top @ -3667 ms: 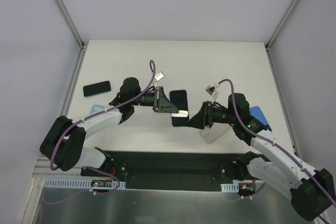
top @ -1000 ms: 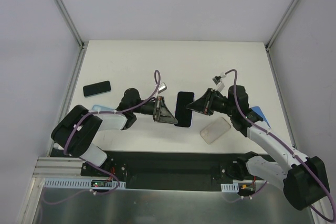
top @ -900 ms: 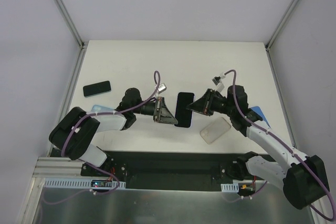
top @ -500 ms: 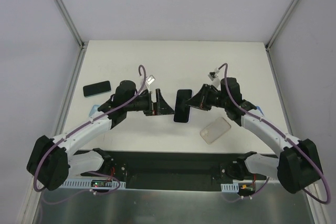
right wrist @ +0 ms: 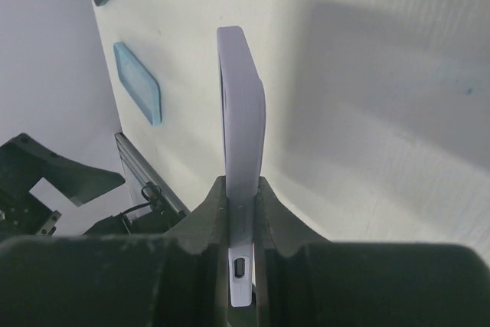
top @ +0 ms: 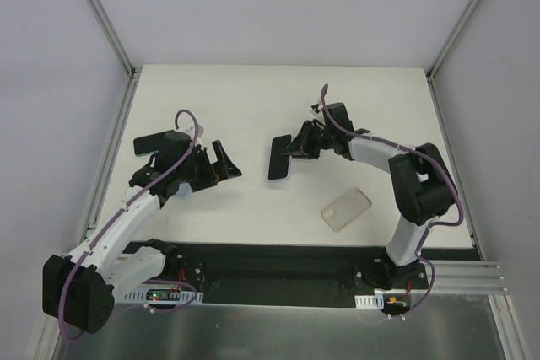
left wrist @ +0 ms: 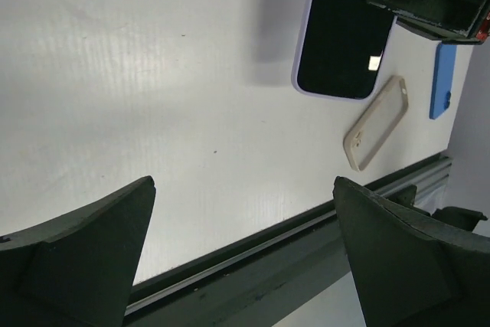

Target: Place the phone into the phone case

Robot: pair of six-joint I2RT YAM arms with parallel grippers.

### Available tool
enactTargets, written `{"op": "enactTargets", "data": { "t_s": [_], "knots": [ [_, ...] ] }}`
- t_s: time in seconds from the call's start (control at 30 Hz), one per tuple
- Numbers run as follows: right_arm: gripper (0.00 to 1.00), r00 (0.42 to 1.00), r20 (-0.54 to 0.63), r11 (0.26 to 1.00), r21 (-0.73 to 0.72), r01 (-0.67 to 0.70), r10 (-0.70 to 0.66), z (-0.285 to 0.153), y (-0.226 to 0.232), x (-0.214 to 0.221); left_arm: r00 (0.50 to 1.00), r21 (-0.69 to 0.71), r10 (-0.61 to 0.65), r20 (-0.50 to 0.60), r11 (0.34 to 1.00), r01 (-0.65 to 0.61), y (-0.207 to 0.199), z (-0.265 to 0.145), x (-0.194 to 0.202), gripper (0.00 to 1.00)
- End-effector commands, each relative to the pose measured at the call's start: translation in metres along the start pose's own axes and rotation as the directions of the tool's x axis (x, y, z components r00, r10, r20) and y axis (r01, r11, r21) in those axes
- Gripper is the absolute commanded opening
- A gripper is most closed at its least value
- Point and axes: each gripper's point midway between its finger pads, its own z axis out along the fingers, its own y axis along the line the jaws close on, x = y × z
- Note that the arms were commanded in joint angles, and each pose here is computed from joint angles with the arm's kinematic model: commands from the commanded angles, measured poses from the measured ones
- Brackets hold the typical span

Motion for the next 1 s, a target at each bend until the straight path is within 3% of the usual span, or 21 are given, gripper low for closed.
{"op": "enactTargets", "data": {
  "t_s": [0.0, 0.23, 0.47, 0.73, 0.8, 0.83, 0.87, 0.9, 0.93, 0.97],
  "knots": [
    [0.06, 1.000, -0.012, 0.998, -0.054, 0.022, -0.023, 0.015, 0.009, -0.021, 0.999, -0.107, -0.032, -0.035, 0.994, 0.028, 0.026, -0.006, 0.005, 0.99],
    [0.13, 0.998, -0.068, 0.999, 0.036, -0.017, 0.020, 0.028, -0.029, -0.018, 0.998, -0.205, -0.051, -0.024, 0.978, 0.045, 0.051, -0.006, 0.003, 0.99],
    [0.35, 0.995, -0.082, 0.996, 0.070, -0.050, 0.056, 0.025, -0.043, -0.030, 0.994, -0.253, -0.112, 0.012, 0.961, 0.111, 0.058, -0.007, -0.005, 0.99],
    [0.48, 0.996, -0.064, 0.986, 0.156, -0.058, 0.068, -0.001, -0.059, -0.040, 0.981, -0.366, -0.157, 0.115, 0.911, 0.189, 0.078, -0.013, -0.019, 0.99],
    [0.58, 0.999, -0.040, 0.985, 0.169, -0.027, 0.034, -0.013, -0.055, -0.043, 0.974, -0.396, -0.168, 0.152, 0.893, 0.216, 0.084, -0.017, -0.024, 0.99],
    [0.67, 0.999, -0.039, 0.979, 0.201, -0.028, 0.037, -0.019, -0.059, -0.040, 0.966, -0.417, -0.170, 0.194, 0.877, 0.238, 0.088, -0.021, -0.031, 0.99],
    [0.84, 0.999, -0.028, 0.979, 0.204, -0.010, 0.016, -0.028, -0.052, -0.041, 0.961, -0.444, -0.156, 0.227, 0.862, 0.245, 0.093, -0.024, -0.037, 0.99],
    [0.93, 1.000, -0.016, 0.974, 0.226, 0.004, -0.001, -0.034, -0.054, -0.041, 0.958, -0.468, -0.147, 0.245, 0.848, 0.249, 0.098, -0.026, -0.041, 0.99],
    [0.98, 1.000, -0.028, 0.968, 0.253, -0.007, 0.014, -0.039, -0.060, -0.029, 0.951, -0.487, -0.153, 0.268, 0.830, 0.271, 0.099, -0.031, -0.046, 0.99],
    [0.96, 1.000, 0.003, 0.970, 0.243, 0.011, -0.012, -0.051, -0.050, -0.029, 0.941, -0.517, -0.149, 0.304, 0.804, 0.294, 0.105, -0.036, -0.052, 0.99]
  ]
}}
